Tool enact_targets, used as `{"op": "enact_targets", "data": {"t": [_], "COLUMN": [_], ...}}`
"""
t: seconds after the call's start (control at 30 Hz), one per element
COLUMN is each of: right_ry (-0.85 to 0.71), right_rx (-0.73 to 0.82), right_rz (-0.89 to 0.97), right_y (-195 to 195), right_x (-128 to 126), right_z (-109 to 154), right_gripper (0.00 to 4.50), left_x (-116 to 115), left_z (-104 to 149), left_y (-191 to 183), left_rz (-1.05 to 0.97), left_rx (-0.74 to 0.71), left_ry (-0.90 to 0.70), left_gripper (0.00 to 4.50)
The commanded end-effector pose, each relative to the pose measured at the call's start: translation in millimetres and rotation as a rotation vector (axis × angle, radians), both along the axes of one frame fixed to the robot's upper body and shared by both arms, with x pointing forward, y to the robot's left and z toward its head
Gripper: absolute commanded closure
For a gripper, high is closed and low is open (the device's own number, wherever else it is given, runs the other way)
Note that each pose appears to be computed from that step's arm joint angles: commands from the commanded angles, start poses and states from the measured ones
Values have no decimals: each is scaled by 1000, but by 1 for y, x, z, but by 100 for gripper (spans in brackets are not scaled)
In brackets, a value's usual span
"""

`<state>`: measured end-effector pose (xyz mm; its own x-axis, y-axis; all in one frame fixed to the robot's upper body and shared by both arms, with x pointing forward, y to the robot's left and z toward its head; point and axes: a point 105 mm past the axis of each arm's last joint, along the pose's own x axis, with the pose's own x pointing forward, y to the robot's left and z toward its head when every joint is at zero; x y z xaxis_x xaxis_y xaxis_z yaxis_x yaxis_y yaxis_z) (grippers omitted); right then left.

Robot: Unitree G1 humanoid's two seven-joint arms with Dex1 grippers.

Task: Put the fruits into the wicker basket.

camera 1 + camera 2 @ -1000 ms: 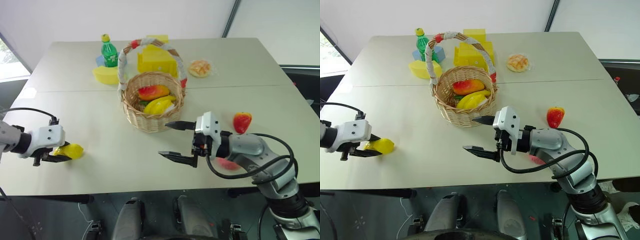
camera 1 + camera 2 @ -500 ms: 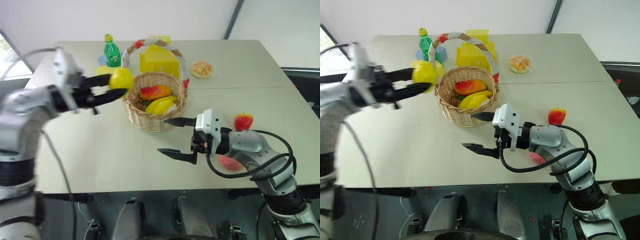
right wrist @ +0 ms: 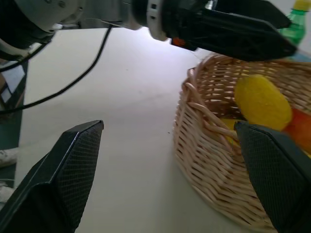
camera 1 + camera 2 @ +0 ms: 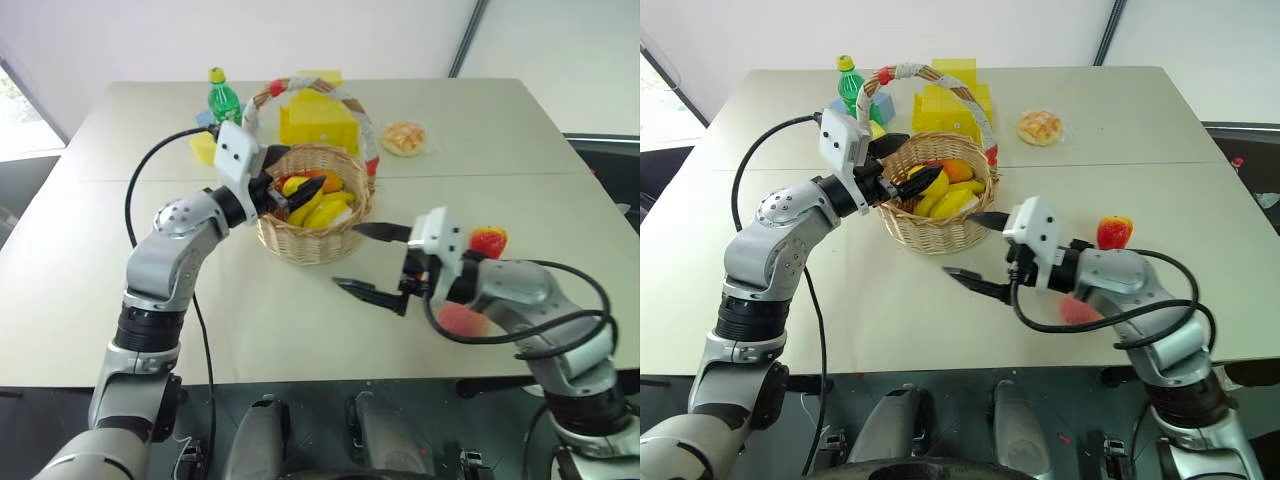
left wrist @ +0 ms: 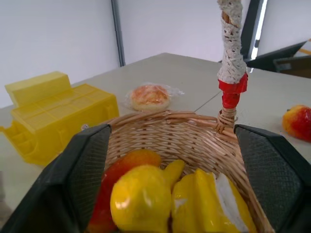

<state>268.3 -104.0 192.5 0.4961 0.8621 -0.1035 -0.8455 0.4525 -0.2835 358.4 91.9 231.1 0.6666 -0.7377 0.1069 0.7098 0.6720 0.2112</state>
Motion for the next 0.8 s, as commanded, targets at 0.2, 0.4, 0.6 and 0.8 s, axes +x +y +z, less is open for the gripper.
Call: {"op": "enact_targets", "data": {"t": [0.2,0.4,0.6,0.8], "right_ry": [106,171,200,231], "right_rx": [-262,-436,-527,-535], "right_rz": [-93,-192,-203,-211], "right_y": [-73,-111,-120,-119], "right_x": [-34,-41,-42,-32], "right_z": [-8,-31,-47,-60], "right_gripper": [0,0,0,0], "left_x": [-75,-113,-112,-109], "left_z": [-2,-38,-47,-48], "left_y": [-11,-36,-46,-44], "left_rz": [-501,-724,-731,-711], "left_rx": [50,231,255,258], "left_ry": [63,126,132,128], "left_gripper": [7,7,7,7]}}
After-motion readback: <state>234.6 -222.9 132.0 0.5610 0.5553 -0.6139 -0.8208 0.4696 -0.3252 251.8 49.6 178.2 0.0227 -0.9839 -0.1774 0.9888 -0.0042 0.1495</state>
